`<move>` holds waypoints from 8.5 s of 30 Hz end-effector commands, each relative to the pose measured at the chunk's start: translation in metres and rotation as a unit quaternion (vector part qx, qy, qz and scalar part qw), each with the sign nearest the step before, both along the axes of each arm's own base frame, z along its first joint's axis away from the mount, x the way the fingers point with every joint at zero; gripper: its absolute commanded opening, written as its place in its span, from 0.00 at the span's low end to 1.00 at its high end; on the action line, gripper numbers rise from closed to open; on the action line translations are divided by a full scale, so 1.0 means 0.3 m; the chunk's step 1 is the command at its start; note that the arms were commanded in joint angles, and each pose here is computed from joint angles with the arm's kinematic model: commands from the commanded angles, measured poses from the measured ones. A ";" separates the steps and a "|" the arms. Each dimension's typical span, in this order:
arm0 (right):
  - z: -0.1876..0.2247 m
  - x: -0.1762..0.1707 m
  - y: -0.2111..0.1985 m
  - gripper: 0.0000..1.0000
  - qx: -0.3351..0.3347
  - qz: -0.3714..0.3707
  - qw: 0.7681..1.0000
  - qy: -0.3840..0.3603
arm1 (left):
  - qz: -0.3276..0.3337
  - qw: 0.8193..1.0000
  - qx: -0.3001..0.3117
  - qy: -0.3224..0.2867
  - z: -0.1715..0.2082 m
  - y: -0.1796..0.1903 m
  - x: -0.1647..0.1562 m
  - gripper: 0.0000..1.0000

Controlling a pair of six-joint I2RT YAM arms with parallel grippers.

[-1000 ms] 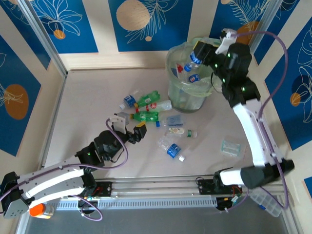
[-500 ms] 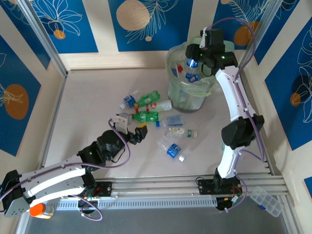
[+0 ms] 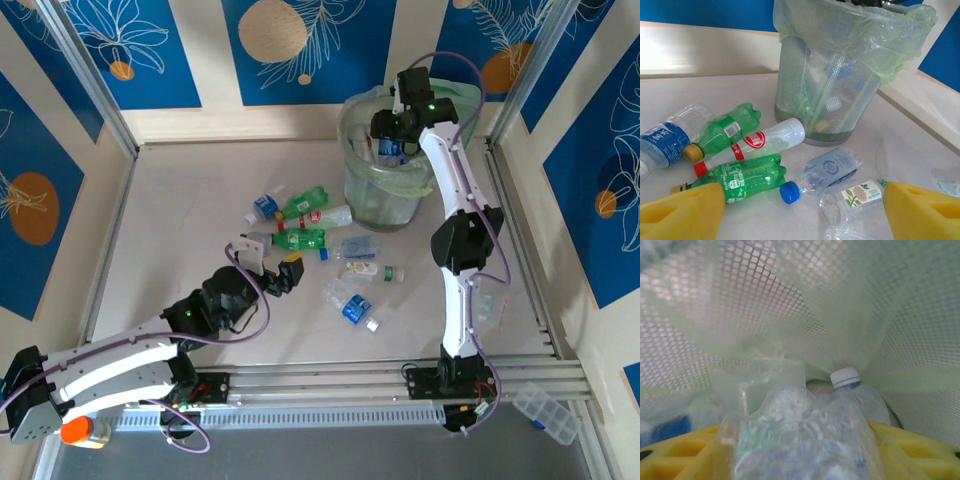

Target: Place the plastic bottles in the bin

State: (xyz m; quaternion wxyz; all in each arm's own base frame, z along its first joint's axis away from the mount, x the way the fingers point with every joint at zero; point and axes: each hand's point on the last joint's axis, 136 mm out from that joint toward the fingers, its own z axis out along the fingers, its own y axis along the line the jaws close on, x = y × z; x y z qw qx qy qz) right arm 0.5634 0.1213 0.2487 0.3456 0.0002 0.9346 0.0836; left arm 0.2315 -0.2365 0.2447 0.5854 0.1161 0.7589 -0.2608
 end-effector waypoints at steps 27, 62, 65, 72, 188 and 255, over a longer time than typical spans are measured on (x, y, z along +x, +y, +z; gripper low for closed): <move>0.461 -0.270 0.107 0.84 -0.028 0.047 0.989 -0.140 | 0.047 0.998 0.019 -0.021 0.030 0.043 0.029 0.86; -0.079 -1.156 0.487 0.75 0.183 0.233 0.922 -0.248 | 0.099 0.965 0.101 0.219 -0.141 0.099 0.678 0.90; -0.075 -1.143 0.461 0.75 0.182 0.217 0.926 -0.250 | 0.065 0.957 0.138 0.248 -0.196 0.084 0.772 0.91; -0.094 -1.117 0.444 0.75 0.205 0.206 0.930 -0.226 | -0.016 0.931 0.203 0.303 -0.348 0.090 0.877 0.92; -0.018 -1.166 0.479 0.61 0.398 0.299 0.855 -0.146 | -0.331 0.943 0.019 -0.010 -0.063 -0.359 -0.129 0.78; 0.064 0.044 0.048 0.78 0.206 -0.027 0.978 0.021 | -0.046 0.996 -0.039 -0.069 0.056 0.002 0.003 0.92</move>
